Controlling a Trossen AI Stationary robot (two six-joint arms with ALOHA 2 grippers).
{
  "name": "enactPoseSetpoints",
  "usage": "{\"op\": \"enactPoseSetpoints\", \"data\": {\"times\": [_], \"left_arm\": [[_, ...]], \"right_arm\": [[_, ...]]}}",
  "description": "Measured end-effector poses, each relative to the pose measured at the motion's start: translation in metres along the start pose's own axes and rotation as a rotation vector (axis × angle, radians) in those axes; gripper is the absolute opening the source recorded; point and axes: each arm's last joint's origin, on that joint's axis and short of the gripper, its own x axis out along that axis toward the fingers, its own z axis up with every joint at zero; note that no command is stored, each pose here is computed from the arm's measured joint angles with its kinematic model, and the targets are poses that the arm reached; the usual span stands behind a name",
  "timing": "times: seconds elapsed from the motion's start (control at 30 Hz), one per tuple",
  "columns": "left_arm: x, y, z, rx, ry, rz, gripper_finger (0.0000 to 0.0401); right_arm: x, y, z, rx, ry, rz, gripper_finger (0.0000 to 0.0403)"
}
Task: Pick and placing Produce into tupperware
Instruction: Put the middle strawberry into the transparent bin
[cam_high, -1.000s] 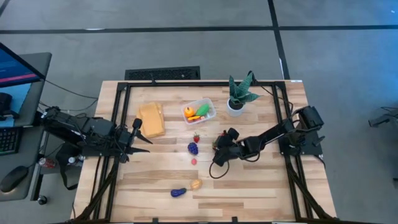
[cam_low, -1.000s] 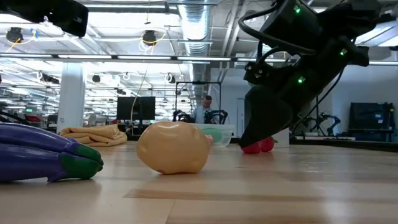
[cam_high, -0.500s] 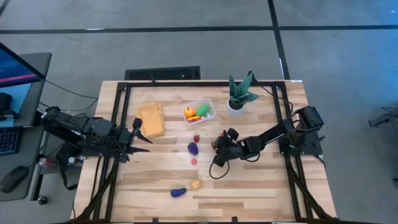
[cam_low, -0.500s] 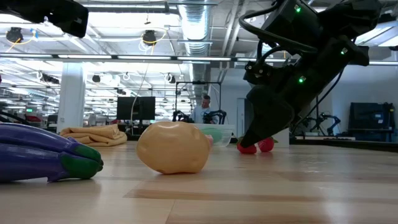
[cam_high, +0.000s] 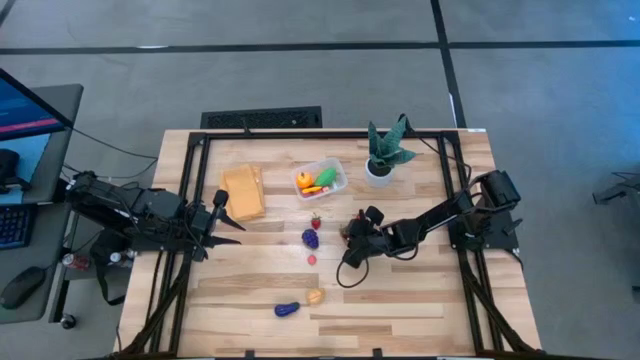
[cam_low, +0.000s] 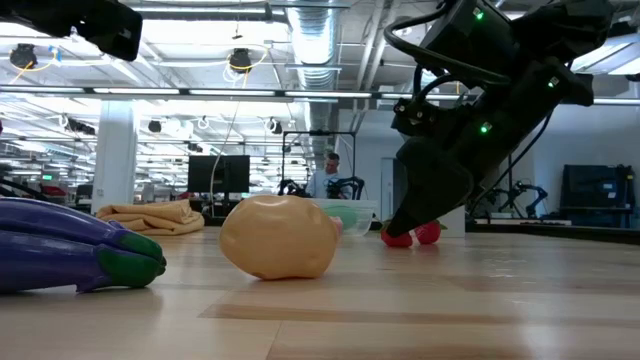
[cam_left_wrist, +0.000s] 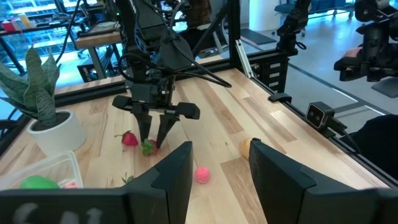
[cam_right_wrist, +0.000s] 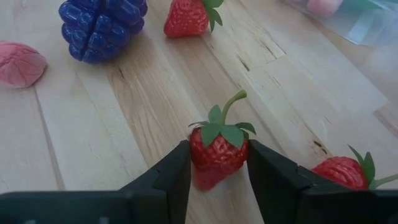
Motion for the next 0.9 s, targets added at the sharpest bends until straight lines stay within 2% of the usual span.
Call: {"op": "enactPoseSetpoints", "data": {"times": [0.13,0.63,0.9], "left_arm": [[0.000,0.000,0.000,-0.003,0.000,0.000,0.0148],[0.000,0.000,0.000,-0.016,0.001,0.000,0.0148],[0.000,0.000,0.000,-0.016,0.001,0.000,0.0148]], "right_arm": [[0.000,0.000,0.000,0.001,-0.005,-0.002,0.0126],[0.000,0.002,0.005,-0.007,-0.055,0.004,0.0125],[-0.001,0.007,0.018,-0.049,-0.170,0.052,0.0131]]}}
